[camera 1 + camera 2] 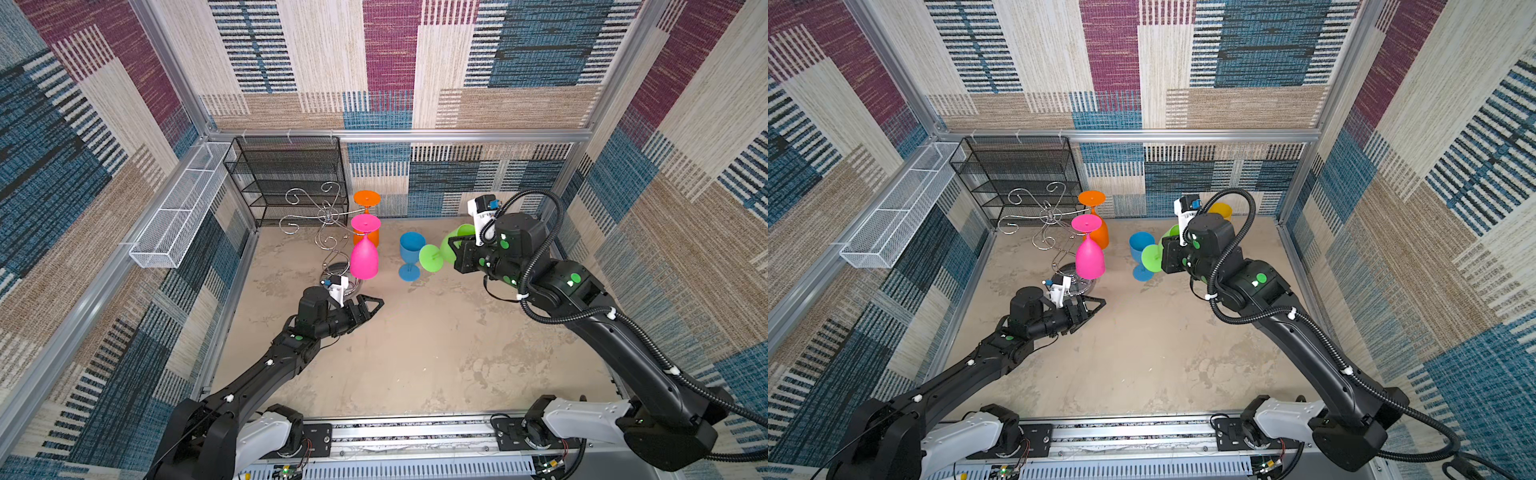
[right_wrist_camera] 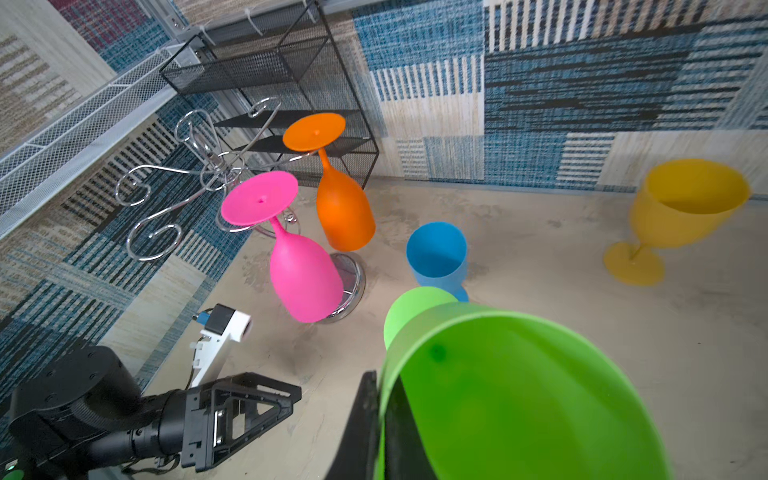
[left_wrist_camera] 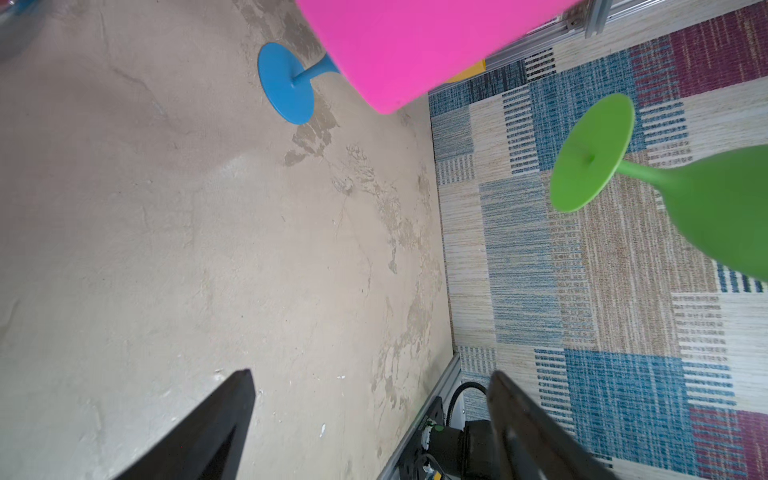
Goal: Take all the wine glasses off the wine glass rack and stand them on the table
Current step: 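Open the left gripper to release the green glass base, then carry the green glass upright beside the yellow glass with the right gripper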
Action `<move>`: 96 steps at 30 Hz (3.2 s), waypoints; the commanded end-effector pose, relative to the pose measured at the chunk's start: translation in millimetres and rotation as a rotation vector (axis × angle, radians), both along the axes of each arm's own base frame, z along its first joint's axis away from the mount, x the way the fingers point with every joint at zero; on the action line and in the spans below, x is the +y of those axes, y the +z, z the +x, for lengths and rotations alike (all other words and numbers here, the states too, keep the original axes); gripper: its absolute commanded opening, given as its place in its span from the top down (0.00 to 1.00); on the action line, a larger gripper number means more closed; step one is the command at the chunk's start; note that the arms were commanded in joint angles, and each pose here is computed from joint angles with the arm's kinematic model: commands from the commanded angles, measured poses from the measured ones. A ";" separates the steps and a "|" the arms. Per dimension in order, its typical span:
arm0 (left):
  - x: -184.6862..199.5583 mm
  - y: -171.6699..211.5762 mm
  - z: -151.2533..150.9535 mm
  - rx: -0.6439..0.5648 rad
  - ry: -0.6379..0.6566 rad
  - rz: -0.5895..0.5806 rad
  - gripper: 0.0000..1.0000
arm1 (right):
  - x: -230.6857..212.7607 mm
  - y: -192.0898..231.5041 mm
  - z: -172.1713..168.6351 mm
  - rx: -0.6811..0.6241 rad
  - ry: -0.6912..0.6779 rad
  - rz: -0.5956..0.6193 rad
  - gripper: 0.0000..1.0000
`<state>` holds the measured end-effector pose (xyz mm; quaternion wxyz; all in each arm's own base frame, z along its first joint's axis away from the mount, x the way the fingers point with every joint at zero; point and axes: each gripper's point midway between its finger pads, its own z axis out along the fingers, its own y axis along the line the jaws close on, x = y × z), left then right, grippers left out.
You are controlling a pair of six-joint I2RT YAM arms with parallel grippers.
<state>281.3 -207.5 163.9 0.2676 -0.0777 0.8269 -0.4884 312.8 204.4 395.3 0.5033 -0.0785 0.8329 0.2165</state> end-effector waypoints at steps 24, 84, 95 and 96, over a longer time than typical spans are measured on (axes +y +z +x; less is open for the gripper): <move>21.2 50.2 -20.6 -0.198 -0.045 0.206 0.08 | -45.7 -50.6 142.9 0.078 -0.156 -0.222 1.00; 11.0 140.1 -53.4 -0.734 -0.285 0.316 0.08 | -38.3 -200.5 283.4 0.267 -0.101 -0.398 0.63; 15.9 132.2 -42.3 -0.696 -0.249 0.363 0.03 | -39.9 -110.9 271.6 0.088 -0.134 -0.311 0.29; 16.5 130.7 -41.0 -0.690 -0.244 0.366 0.02 | -39.8 -98.9 269.0 0.061 -0.138 -0.292 0.26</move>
